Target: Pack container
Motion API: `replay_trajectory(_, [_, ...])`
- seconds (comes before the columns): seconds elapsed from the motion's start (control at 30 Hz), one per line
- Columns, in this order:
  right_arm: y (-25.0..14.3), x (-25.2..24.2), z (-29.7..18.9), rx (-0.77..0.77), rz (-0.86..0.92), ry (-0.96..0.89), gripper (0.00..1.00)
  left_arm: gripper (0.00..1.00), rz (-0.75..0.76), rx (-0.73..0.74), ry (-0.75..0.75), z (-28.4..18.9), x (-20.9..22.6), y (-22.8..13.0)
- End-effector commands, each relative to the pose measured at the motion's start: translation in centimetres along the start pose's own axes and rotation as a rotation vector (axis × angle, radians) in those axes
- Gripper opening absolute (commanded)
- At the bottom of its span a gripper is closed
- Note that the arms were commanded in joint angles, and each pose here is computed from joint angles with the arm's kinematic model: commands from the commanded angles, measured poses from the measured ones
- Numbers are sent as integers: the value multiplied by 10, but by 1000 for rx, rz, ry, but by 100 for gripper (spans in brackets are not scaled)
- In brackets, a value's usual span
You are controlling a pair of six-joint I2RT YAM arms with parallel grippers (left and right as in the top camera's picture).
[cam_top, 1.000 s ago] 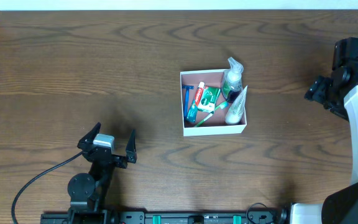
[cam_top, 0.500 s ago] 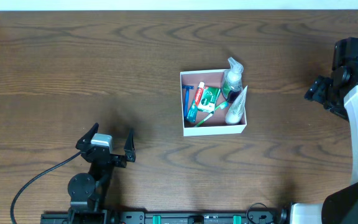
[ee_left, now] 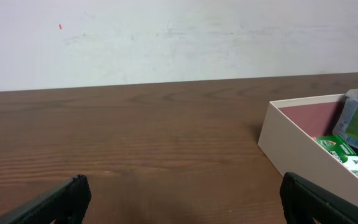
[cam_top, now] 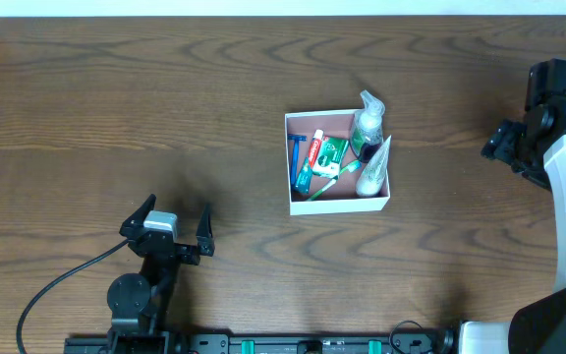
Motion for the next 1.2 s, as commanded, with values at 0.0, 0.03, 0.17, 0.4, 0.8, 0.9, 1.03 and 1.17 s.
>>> replay_trajectory(0.0, [1,-4,-2,-9,23,-6,99,98,-11,39,19,2,3,-14])
replay_trajectory(0.03, [1,-4,-2,-9,23,-6,99,98,-11,39,19,2,3,-14])
replay_trajectory(0.17, [1,-4,-2,-9,23,-6,99,98,-11,39,19,2,3,-14])
replay_trajectory(0.4, [1,-4,-2,-9,23,-6,99,98,-11,39,19,2,3,-14])
replay_trajectory(0.8, [0,-7,-8,-29,30,3,99,98,-11,39,19,2,3,-14])
replay_trajectory(0.9, [-3,-12,-19,-61,42,19,99,98,-11,39,19,2,3,-14])
replay_trajectory(1.03, [-6,-21,-39,-121,65,48,99,98,-11,39,19,2,3,-14])
replay_trajectory(1.17, [-12,-32,-60,-185,89,78,99,98,-11,39,19,2,3,-14])
Point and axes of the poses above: each gripper's point midway between its finger pads, its own z axis out along the fingers, its own x axis along the line the jaws close on, y = z × x, the point moved 9 cm from there along -z, back along the fingers, and after that the axes turned 1 degree about -z, right-handed, at the moved point
